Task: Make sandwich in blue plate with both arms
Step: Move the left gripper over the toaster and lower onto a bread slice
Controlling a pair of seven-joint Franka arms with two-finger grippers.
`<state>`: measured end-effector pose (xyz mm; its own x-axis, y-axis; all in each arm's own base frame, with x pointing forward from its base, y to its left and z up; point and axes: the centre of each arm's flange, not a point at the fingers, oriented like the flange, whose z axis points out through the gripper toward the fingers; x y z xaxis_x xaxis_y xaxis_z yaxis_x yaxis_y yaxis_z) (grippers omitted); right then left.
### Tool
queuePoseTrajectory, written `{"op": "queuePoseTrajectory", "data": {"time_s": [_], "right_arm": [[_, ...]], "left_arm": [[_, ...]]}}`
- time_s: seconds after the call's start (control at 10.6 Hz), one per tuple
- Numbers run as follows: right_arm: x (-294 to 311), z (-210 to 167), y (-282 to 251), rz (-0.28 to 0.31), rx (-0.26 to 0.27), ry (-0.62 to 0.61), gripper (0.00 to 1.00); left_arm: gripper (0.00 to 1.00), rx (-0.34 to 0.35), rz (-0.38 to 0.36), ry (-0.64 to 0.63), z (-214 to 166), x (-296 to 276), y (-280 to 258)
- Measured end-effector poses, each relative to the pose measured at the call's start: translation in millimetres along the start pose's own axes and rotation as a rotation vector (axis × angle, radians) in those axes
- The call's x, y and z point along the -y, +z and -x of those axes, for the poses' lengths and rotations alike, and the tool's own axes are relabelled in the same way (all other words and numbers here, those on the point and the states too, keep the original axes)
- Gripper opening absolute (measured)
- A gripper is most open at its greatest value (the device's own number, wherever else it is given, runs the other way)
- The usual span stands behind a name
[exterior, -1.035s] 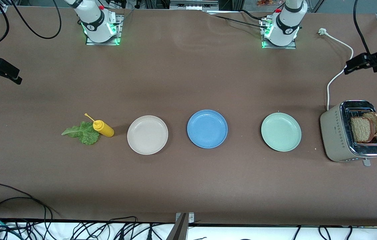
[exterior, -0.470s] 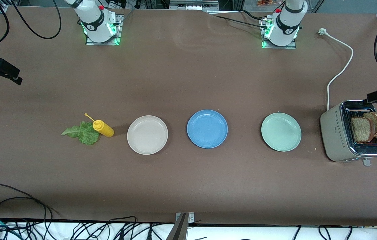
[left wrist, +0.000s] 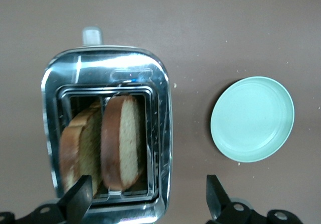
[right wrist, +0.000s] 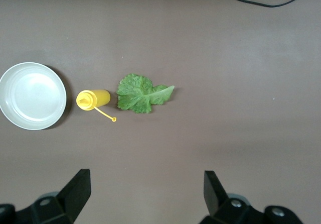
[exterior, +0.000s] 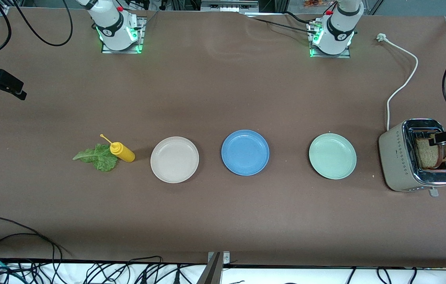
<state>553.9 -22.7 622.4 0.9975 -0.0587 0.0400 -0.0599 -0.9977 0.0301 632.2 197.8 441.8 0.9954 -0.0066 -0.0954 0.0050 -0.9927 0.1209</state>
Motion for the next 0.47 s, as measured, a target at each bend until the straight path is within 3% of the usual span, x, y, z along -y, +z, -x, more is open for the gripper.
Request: {"op": "queuePoseTrajectory", "data": {"time_s": [0.47], "right_arm": [[0,-2,4,0.0,0.006,0.0,1.0]], "left_arm": [[1.0,0.017,0.029,0.01,-15,27,54]]}}
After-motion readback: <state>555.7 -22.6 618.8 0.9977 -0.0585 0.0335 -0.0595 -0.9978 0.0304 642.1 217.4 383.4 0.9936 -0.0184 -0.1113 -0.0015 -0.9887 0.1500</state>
